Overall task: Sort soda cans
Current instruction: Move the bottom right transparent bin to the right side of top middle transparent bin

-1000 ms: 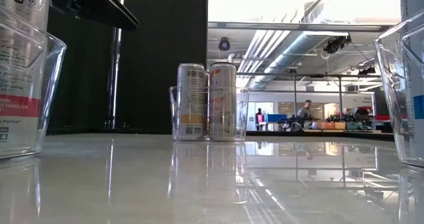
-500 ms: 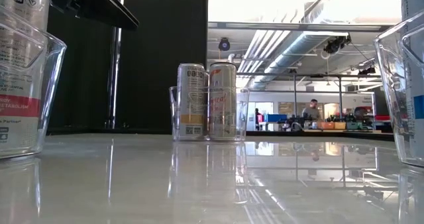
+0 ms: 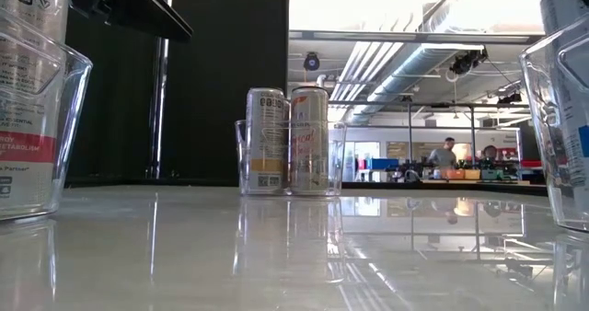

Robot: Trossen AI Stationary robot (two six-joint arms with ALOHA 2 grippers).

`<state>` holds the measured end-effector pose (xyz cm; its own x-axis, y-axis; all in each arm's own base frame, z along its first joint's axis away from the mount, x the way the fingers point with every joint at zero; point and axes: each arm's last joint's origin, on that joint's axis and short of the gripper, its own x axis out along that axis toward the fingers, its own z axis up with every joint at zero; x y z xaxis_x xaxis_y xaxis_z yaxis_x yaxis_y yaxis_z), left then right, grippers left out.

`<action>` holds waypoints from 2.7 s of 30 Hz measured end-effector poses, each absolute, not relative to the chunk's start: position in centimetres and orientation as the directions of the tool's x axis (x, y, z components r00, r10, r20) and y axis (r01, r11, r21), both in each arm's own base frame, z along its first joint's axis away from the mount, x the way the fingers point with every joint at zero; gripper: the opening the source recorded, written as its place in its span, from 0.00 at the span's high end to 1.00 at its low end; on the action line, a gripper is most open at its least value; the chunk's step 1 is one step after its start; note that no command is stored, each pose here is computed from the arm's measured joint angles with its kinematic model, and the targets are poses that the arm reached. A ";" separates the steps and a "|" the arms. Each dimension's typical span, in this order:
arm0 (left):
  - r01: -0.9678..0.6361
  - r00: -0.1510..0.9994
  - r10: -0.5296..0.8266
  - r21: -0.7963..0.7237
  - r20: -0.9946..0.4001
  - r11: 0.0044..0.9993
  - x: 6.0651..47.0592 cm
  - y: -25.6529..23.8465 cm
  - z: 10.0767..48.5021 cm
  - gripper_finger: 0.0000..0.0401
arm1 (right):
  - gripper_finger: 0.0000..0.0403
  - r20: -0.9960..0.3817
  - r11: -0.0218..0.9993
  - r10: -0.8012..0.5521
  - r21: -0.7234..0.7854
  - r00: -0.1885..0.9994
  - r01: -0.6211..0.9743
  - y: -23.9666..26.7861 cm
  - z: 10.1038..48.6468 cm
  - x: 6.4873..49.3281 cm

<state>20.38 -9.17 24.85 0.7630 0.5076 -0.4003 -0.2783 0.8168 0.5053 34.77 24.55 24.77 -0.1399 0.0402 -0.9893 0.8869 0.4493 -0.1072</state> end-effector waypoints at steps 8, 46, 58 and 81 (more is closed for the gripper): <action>-0.277 0.764 0.500 0.493 -0.407 0.825 20.4 -9.2 24.8 0.33 | 0.38 -0.995 0.468 0.089 -0.006 -0.054 0.884 24.9 24.0 35.6; -0.257 0.771 0.472 0.469 -0.427 0.845 20.4 -9.3 24.8 0.33 | 0.76 -0.996 0.477 -0.029 -0.083 -0.079 0.875 23.9 22.6 35.5; -0.258 0.771 0.472 0.469 -0.427 0.845 20.4 -9.3 24.8 0.33 | 0.98 -0.999 0.552 -0.015 -0.048 -0.047 0.833 23.7 22.6 36.0; -0.259 0.772 0.472 0.468 -0.426 0.845 20.4 -9.3 24.8 0.33 | 0.99 -0.976 0.799 -0.104 0.034 0.193 0.601 23.6 24.5 37.9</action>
<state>20.41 -9.28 24.78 0.7721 0.4721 -0.4255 -0.2590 0.8451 0.4677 37.93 23.62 24.53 0.1929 -0.1036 -0.9757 0.6005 0.7989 0.0339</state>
